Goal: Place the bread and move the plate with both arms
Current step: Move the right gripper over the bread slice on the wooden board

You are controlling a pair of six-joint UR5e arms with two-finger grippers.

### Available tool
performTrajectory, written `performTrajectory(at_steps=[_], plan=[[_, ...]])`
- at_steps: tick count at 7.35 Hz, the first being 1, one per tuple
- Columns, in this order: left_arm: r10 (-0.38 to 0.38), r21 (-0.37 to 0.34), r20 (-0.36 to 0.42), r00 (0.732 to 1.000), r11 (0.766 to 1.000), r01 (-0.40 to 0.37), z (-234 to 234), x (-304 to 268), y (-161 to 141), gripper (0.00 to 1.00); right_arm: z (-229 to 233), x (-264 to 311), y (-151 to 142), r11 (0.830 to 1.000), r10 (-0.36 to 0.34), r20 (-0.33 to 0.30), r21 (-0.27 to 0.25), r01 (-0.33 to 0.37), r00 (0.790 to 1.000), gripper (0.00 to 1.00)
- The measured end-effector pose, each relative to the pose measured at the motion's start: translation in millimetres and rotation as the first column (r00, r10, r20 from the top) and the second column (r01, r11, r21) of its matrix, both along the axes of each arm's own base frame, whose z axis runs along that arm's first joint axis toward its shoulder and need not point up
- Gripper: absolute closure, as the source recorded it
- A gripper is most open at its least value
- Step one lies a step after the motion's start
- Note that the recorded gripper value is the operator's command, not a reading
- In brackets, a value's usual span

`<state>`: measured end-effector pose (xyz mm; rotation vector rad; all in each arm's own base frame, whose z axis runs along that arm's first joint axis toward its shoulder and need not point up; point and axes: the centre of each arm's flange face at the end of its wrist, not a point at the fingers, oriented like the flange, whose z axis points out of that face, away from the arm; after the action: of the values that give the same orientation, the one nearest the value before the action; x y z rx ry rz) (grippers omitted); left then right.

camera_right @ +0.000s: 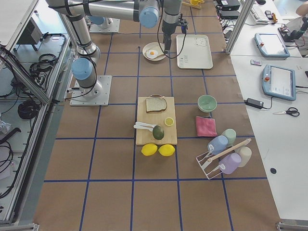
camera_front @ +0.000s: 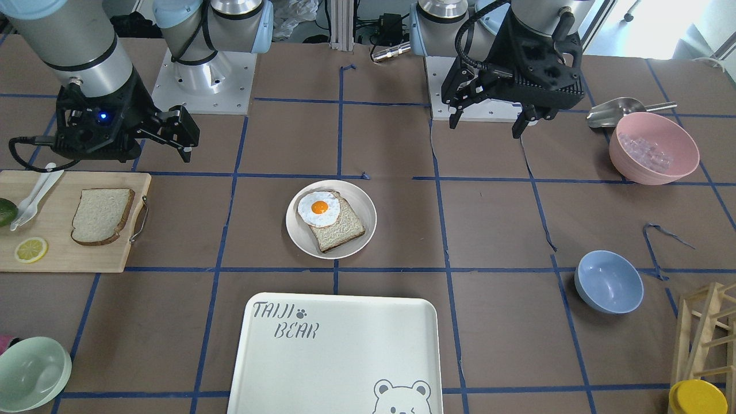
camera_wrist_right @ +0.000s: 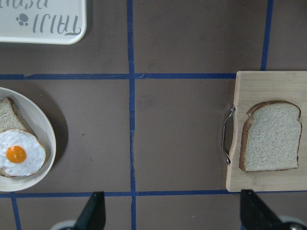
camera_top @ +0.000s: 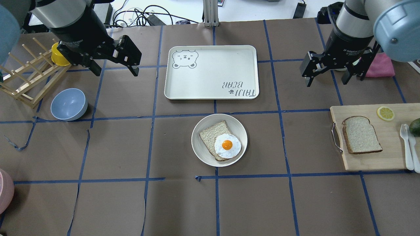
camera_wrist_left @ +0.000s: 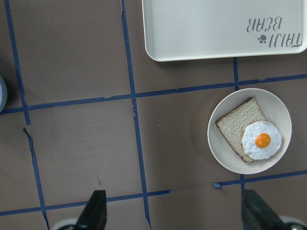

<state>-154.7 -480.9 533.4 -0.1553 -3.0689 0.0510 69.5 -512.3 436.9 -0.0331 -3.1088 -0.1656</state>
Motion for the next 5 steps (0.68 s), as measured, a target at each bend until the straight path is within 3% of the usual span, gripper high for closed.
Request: performTrajectory(at_steps=[1, 2, 5], plan=[[-0.001, 0.001, -0.001, 1.000, 1.000, 0.001, -0.5, -0.5, 0.3, 0.00, -13.4, -21.3, -5.7, 0.999, -0.038, 0.002, 0.004, 0.038, 0.999, 0.01], [-0.002, 0.003, -0.001, 1.000, 1.000, 0.002, -1.3, -1.0, 0.5, 0.00, -29.0, -34.9, -10.9, 0.998, -0.059, -0.005, -0.008, 0.059, 0.998, 0.16], [-0.003, 0.008, -0.001, 1.000, 1.000, 0.003, -3.9, -1.5, 0.6, 0.00, -89.9, -72.2, -11.4, 0.994, -0.111, -0.056, 0.011, 0.112, 0.992, 0.19]])
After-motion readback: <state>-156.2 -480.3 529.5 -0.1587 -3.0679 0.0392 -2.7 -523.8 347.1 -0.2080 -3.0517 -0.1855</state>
